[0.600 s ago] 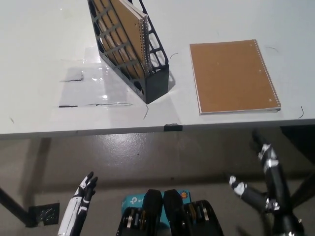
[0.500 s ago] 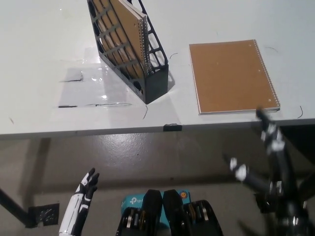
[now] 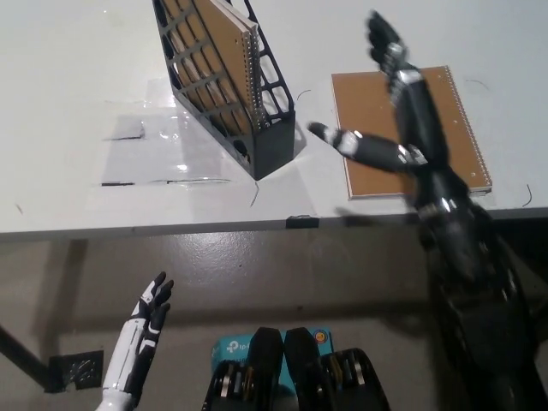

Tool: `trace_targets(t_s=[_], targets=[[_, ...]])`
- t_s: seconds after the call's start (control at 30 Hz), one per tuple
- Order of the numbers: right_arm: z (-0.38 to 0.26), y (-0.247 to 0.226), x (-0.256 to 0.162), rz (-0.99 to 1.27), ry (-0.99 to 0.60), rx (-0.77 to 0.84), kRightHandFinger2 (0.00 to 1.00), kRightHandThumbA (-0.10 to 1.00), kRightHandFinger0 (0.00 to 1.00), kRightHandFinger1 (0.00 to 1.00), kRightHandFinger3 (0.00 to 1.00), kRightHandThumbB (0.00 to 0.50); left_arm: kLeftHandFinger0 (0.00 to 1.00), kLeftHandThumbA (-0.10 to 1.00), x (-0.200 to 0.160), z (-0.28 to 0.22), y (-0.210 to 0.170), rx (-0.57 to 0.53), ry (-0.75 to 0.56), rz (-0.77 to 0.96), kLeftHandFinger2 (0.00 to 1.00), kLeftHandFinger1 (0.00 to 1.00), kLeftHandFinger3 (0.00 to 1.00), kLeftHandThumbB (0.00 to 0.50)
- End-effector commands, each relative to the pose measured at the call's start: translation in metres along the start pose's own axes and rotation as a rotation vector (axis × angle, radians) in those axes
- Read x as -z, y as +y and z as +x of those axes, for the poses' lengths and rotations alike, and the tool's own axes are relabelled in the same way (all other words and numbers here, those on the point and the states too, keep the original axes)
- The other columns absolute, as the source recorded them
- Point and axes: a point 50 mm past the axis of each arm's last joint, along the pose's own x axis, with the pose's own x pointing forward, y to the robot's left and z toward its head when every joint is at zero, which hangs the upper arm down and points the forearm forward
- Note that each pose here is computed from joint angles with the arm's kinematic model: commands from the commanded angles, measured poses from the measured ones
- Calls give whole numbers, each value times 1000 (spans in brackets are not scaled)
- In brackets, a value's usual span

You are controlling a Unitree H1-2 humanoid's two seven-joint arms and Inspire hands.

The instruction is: Use the right hand to pick up a book from the book holder on the left side and put it on another book on the right side

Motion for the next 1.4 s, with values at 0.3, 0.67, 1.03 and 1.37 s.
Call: trace_targets(t_s=[0.3, 0.67, 1.03, 1.37], targets=[[101, 19, -6, 77, 108, -142, 1000, 1000, 1000, 1000, 1000, 307, 1000, 1000, 1, 5, -2, 24, -27, 41, 1000, 1000, 1000, 156], [115, 42, 0, 182, 164, -174, 1000, 1000, 1000, 1000, 1000, 306, 1000, 984, 0, 7, 0, 52, -17, 51, 1000, 1000, 1000, 167], [115, 56, 3, 249, 204, -200, 1000, 1000, 1000, 1000, 1000, 353, 1000, 918, 1, 6, -3, 63, -4, 77, 1000, 1000, 1000, 160], [113, 65, 4, 243, 226, -213, 1000, 1000, 1000, 1000, 1000, 337, 1000, 925, 3, 3, -3, 76, -1, 103, 1000, 1000, 1000, 156]])
